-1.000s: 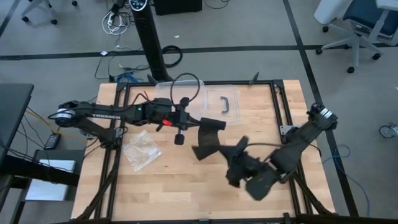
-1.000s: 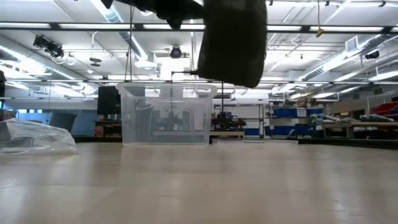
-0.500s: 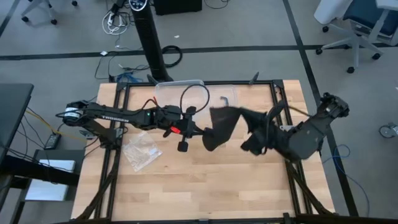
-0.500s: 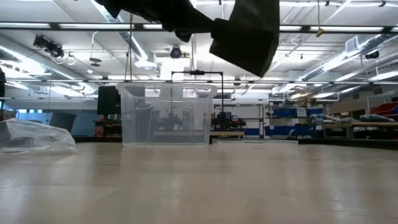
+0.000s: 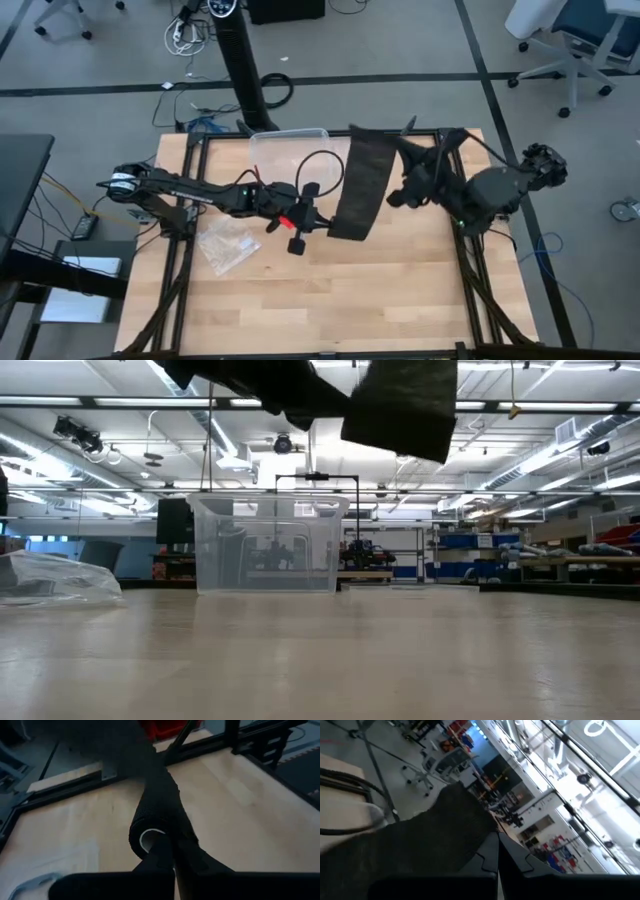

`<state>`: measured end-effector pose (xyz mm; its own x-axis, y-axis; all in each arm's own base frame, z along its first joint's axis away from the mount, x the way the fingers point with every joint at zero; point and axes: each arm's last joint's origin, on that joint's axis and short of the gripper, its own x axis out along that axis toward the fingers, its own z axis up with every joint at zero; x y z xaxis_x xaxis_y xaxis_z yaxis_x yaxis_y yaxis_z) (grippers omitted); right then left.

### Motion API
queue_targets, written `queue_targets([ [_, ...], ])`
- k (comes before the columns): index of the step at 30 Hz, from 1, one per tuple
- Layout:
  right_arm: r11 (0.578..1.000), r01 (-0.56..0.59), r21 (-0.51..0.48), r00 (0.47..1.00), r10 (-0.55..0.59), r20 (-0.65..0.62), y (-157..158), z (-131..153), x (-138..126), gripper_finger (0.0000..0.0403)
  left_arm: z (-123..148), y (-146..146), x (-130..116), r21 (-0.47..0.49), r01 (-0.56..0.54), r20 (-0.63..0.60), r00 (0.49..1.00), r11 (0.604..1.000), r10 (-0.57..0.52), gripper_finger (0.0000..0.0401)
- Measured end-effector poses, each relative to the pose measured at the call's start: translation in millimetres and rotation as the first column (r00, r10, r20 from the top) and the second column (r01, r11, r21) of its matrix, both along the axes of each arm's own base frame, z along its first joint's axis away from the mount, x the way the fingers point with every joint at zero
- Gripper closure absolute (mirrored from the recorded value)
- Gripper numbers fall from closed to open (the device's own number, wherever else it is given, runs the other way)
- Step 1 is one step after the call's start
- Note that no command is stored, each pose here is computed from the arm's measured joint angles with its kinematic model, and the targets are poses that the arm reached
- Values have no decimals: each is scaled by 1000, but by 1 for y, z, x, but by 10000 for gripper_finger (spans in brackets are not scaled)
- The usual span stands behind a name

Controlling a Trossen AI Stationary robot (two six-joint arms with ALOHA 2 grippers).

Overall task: Roll bandage
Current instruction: Roll the black bandage

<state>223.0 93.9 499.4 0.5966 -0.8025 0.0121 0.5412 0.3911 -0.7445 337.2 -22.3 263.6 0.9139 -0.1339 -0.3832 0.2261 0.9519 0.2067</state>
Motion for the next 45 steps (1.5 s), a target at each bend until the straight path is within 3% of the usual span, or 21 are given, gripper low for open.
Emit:
queue_targets([
  [18, 996, 78, -36, 992, -74, 105, -55, 35, -20, 403, 2, -46, -5, 10, 134, 28, 990, 991, -135, 401],
  [22, 997, 56, -49, 990, -49, 135, -55, 40, -21, 403, 1, -45, -6, 24, 81, 14, 997, 996, -82, 401],
  [26, 998, 24, -53, 991, -17, 136, -49, 39, -20, 403, -2, -37, -6, 78, -53, -20, 998, 996, 55, 401],
  [30, 998, -17, -59, 993, 24, 119, -37, 35, -15, 403, -2, -27, -4, 56, -123, -17, 992, 991, 124, 401],
  [38, 991, -100, -87, 991, 107, 83, -10, 27, 0, 403, -3, -10, -2, 27, -195, -26, 980, 981, 195, 401],
  [45, 979, -165, -117, 975, 179, 132, 1, 36, -7, 403, -14, -4, -8, 24, -243, -7, 970, 970, 243, 401],
])
